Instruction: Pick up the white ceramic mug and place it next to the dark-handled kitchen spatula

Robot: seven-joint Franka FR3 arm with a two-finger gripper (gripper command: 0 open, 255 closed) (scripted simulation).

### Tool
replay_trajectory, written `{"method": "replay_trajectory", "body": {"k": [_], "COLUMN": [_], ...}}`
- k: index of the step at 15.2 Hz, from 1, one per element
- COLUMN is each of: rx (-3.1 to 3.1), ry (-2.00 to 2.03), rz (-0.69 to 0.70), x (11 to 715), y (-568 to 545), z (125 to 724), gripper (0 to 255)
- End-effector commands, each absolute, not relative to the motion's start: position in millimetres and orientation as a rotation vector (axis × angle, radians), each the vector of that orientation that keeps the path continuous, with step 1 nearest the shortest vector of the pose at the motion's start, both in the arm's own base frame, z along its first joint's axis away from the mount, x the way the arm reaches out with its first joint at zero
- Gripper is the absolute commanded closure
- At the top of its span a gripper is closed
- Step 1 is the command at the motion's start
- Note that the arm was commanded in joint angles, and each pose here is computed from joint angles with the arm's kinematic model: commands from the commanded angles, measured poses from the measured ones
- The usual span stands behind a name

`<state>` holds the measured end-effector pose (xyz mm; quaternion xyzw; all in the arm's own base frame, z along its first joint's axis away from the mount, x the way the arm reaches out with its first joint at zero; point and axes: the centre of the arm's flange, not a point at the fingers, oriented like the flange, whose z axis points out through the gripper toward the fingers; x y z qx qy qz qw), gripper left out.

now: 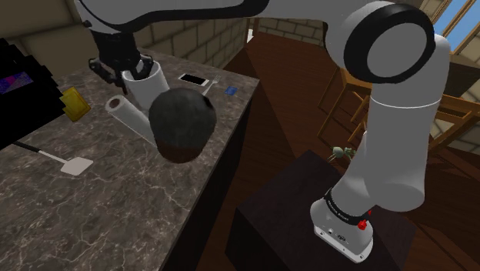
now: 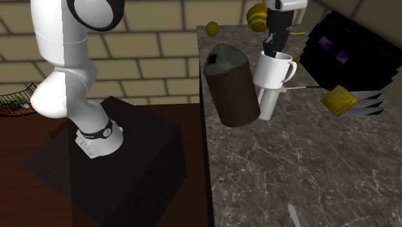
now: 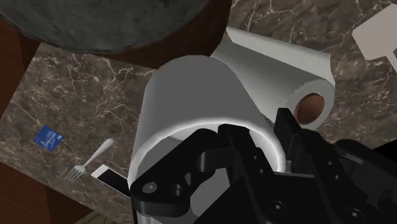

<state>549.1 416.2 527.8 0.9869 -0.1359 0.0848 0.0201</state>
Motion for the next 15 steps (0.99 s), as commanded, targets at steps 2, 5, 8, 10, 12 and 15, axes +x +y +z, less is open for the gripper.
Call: {"method": "replay_trajectory", "body": {"k": [2, 5, 8, 10, 12, 15], "rx": [3.059, 3.059, 3.059, 3.059, 3.059, 3.059], "ry": [-0.419, -0.419, -0.419, -0.419, -0.419, -0.419], "rz": [0.241, 0.241, 0.241, 0.241, 0.241, 0.241], "x": [538, 528, 518, 514, 514, 514], "y": [455, 493, 531, 545, 545, 545], "z": [524, 525, 525, 519, 509, 493], "gripper": [255, 255, 255, 255, 255, 255]}}
